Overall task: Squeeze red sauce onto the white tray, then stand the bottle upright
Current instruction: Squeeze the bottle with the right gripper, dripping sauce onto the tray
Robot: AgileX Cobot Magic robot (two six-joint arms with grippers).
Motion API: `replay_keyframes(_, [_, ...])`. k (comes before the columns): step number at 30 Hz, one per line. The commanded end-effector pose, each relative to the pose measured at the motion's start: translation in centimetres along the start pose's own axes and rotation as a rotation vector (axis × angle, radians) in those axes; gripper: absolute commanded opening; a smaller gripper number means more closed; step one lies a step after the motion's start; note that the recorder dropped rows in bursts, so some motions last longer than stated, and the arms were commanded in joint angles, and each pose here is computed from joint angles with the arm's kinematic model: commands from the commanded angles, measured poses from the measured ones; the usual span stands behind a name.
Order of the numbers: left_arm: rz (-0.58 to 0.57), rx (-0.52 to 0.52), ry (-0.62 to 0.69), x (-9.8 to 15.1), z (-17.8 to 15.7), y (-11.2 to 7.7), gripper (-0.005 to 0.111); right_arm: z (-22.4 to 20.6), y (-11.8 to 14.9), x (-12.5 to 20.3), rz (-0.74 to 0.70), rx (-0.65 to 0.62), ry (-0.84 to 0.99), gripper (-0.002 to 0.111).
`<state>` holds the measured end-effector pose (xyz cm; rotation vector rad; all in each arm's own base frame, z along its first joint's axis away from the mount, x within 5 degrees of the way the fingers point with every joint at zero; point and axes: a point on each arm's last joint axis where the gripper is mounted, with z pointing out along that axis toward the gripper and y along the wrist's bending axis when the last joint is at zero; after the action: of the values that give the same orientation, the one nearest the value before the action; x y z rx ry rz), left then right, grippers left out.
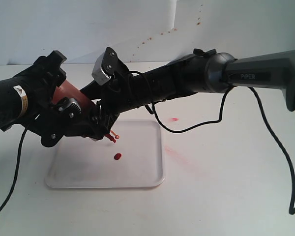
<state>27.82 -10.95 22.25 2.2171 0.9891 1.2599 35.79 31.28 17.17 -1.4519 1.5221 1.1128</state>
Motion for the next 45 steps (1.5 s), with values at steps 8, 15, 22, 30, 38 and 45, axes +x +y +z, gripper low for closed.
replay_keyframes(8, [-0.009,-0.017,0.024,0.4,-0.25,0.44,0.0,0.11,0.99,-0.89,-0.026,-0.068,-0.014,0.104])
replay_keyframes(15, [-0.009,-0.017,0.024,0.4,-0.25,0.44,0.0,0.12,0.91,-0.76,-0.032,-0.059,-0.001,0.041])
replay_keyframes(22, [-0.009,-0.017,0.024,0.4,-0.25,0.44,0.0,0.12,0.92,-0.77,-0.035,-0.061,-0.002,0.0])
replay_keyframes(30, [-0.009,-0.017,0.024,0.4,-0.25,0.44,0.0,0.1,1.17,-0.96,-0.032,-0.088,-0.022,0.0])
replay_keyframes(38, [-0.009,-0.017,0.024,0.4,-0.25,0.44,0.0,0.05,1.36,-1.49,-0.003,-0.109,-0.08,0.006])
replay_keyframes(45, [-0.056,-0.007,0.024,0.26,-0.24,0.09,0.0,0.01,1.17,-1.04,-0.012,-0.094,-0.033,0.101])
